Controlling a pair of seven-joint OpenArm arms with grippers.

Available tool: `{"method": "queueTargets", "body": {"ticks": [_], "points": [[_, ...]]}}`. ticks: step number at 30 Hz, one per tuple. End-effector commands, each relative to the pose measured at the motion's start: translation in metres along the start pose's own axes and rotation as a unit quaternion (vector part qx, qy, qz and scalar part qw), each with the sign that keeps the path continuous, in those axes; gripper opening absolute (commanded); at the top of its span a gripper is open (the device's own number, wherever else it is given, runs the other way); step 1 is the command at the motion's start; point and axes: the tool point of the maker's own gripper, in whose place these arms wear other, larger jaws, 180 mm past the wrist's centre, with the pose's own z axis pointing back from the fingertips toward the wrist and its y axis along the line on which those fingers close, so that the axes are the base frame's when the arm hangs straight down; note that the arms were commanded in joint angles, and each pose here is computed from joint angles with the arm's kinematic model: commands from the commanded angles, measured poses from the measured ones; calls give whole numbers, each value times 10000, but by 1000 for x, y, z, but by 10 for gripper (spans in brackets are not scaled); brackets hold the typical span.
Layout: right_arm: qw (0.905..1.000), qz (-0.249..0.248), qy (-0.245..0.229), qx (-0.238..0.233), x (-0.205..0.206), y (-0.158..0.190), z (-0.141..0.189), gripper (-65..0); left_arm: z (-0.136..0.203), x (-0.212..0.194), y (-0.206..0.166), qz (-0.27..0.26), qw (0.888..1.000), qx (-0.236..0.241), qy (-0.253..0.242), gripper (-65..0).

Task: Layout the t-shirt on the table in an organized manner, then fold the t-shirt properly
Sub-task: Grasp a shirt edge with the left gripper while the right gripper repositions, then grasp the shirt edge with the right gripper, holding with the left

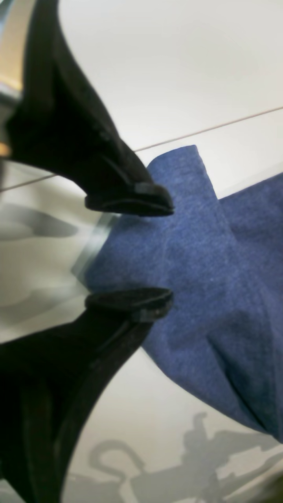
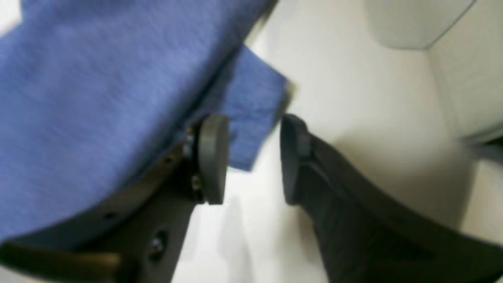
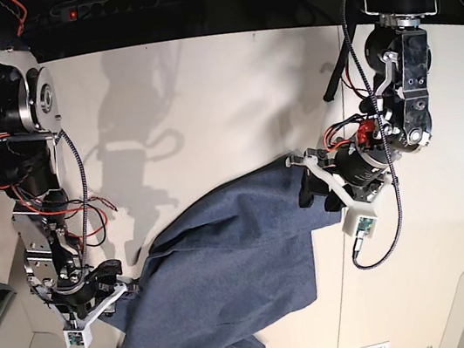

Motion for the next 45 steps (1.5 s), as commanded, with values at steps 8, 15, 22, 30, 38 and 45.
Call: {"method": "queueTargets", "body": {"ticks": [8,15,22,30,38,45], "points": [[9859,-1661,178,76,-25,-18,-10,-418,2,17,2,-92,9997,-31,-209,-321],[9770,-2091,84,397,-13,8,-19,-418,2,17,2,-91,9997,-32,-210,-321],[9800,-1985,-86,63,8,0,-22,-419,2,14,2,-91,9999,-31,-132,-321],[9905,-949,-902,-427,29,-12,-19,-650,2,14,2,-89,9999,-32,-134,-321],[9865,1487,-680,19,22,35,-23,-650,2,14,2,-61,9999,-51,-131,-321],[9175,3961,-93,363,-26,55,-26,-501,2,13,2,-62,9999,-50,-96,-321]]}}
